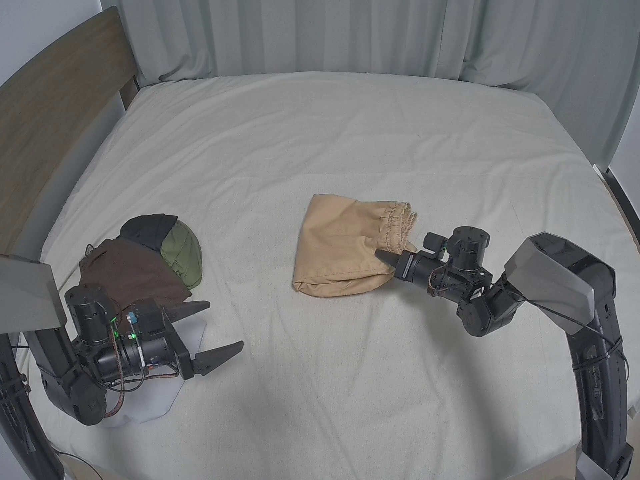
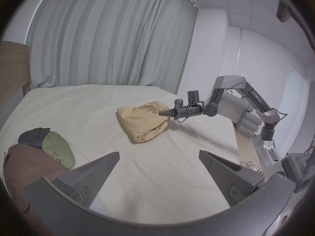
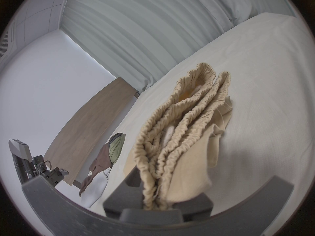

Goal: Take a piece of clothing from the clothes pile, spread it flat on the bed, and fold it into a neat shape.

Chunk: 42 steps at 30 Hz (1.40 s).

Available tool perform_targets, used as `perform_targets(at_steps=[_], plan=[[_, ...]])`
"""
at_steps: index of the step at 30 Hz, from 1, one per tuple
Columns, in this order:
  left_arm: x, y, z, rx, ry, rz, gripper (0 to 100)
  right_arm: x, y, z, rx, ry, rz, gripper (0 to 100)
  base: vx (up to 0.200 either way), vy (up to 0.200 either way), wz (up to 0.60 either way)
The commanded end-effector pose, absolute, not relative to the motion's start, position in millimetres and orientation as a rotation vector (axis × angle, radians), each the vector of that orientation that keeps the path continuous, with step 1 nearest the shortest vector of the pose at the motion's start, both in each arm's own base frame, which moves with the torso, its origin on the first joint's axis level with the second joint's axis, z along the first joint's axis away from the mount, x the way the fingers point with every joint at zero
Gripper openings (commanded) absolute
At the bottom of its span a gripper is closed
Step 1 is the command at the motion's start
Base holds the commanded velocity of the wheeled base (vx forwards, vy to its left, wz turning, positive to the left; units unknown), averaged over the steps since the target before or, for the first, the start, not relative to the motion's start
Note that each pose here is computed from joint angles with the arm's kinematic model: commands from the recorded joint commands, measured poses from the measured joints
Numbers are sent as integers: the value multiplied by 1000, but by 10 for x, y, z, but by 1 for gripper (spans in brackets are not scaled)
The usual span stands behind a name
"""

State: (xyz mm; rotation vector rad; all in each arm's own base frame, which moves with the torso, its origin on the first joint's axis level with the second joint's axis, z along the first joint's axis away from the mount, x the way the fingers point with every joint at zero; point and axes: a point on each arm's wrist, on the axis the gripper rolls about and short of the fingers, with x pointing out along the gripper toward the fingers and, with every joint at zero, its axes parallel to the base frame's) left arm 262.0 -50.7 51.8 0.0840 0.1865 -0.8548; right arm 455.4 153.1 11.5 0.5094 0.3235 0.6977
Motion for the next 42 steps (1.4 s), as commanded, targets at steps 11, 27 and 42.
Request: perform_targets(at_steps=[11, 27, 42], plan=[[2616, -515, 520, 84, 186, -858, 100, 4550, 1444, -16, 510, 338, 676, 100, 0, 0, 0], [2602, -513, 584, 90, 164, -857, 100, 4304, 859, 455, 458, 258, 585, 100, 0, 0, 0], [2601, -513, 588, 92, 162, -857, 100, 4183, 1335, 667, 444, 215, 708, 100, 0, 0, 0]])
